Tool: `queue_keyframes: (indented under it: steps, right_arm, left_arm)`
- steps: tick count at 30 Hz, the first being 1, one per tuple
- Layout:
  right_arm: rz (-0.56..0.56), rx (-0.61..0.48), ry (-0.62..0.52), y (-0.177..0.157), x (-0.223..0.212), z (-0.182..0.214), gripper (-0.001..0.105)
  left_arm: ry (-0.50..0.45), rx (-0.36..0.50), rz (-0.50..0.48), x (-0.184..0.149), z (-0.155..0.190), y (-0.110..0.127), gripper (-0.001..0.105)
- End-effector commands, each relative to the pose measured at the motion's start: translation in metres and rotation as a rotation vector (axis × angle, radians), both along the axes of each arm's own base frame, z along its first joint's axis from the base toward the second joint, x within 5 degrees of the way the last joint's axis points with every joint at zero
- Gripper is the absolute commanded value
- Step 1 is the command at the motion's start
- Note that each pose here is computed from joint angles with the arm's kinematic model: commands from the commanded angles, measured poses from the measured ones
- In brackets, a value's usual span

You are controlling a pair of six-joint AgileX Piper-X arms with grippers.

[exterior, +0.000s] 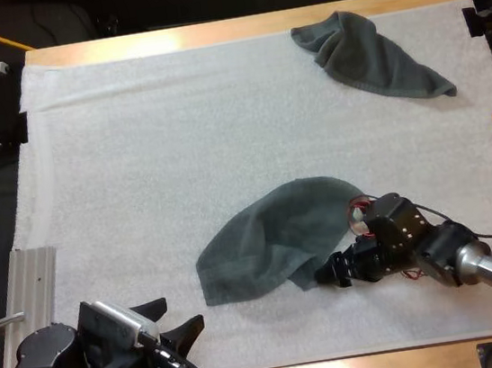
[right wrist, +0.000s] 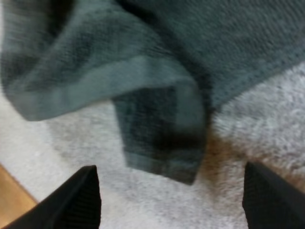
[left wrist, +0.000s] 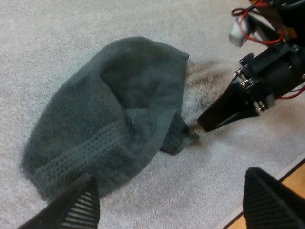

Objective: Pick towel from pile, fold and stack

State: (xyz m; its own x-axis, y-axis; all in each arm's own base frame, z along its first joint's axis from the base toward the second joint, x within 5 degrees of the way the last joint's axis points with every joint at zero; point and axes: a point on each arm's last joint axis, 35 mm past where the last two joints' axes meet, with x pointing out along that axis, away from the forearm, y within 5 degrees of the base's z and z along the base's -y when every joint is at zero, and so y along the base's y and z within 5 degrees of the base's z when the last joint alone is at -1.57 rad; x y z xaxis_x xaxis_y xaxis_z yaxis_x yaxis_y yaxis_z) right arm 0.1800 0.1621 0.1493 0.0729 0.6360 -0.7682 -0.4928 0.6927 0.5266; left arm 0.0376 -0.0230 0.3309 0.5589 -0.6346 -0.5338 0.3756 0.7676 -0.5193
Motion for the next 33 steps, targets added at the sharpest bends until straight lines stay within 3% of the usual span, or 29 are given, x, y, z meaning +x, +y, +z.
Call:
queue_keyframes:
  steps: [1,6,14,19,26,29,33]
  right_arm:
    - [0.004,0.024,0.019,0.003,0.001,-0.002,0.062]
    - [-0.015,0.103,0.094,0.01,0.007,-0.011,0.062]
    - [-0.042,0.11,0.178,0.013,0.008,-0.024,0.058]
    - [-0.056,0.107,0.184,0.013,0.008,-0.024,0.035]
    - [-0.078,0.097,0.173,0.013,0.01,-0.024,0.02]
    - [-0.074,0.101,0.165,0.013,0.01,-0.024,0.0]
    - [-0.07,0.131,0.13,0.016,0.013,-0.02,0.0]
  left_arm:
    - [0.001,0.0,-0.007,-0.001,0.001,0.0,0.062]
    - [0.001,0.0,-0.007,-0.001,0.001,0.0,0.062]
    - [0.001,0.0,-0.007,-0.001,0.001,0.0,0.062]
    - [-0.008,0.008,-0.014,-0.001,0.001,0.0,0.062]
    - [-0.008,0.008,-0.014,-0.001,0.001,0.0,0.062]
    - [-0.008,0.008,-0.014,-0.001,0.001,0.0,0.062]
    - [-0.008,0.008,-0.014,-0.001,0.001,0.0,0.062]
